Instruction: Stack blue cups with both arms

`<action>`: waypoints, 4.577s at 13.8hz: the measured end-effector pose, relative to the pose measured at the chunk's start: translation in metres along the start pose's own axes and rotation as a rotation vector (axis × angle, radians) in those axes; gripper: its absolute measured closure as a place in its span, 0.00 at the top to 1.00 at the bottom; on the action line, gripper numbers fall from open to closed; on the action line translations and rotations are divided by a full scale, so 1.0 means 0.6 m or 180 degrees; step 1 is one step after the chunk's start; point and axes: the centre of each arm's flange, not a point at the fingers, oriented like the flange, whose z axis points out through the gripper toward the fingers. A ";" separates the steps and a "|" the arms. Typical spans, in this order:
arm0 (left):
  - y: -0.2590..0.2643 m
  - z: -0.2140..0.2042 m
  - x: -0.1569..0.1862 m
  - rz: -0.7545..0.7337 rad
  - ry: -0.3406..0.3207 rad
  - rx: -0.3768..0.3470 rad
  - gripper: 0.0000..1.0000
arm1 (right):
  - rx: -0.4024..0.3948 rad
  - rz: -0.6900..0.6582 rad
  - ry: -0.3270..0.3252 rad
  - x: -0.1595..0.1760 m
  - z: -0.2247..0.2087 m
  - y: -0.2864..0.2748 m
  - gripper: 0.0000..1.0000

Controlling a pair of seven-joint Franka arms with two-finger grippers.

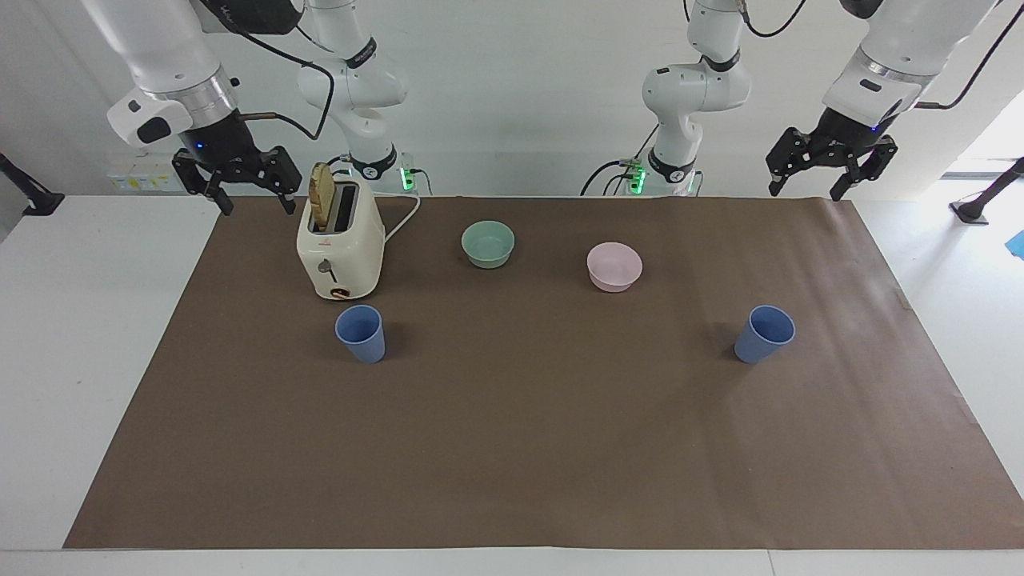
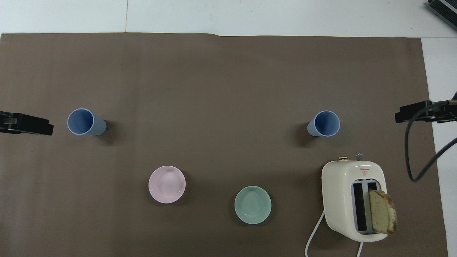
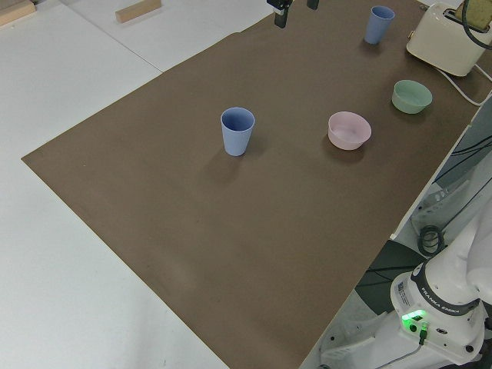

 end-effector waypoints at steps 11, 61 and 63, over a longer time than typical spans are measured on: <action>-0.010 -0.004 -0.004 -0.0038 0.0015 0.0001 1.00 | 0.0000 -0.0001 -0.0001 0.000 0.000 0.000 1.00; 0.162 0.290 0.130 -0.1064 0.0220 -0.0132 0.04 | 0.0000 -0.0001 -0.0002 0.000 0.000 0.000 1.00; 0.263 0.315 0.126 -0.1150 0.0252 -0.0194 0.04 | 0.0000 -0.0001 -0.0002 0.000 0.000 0.000 1.00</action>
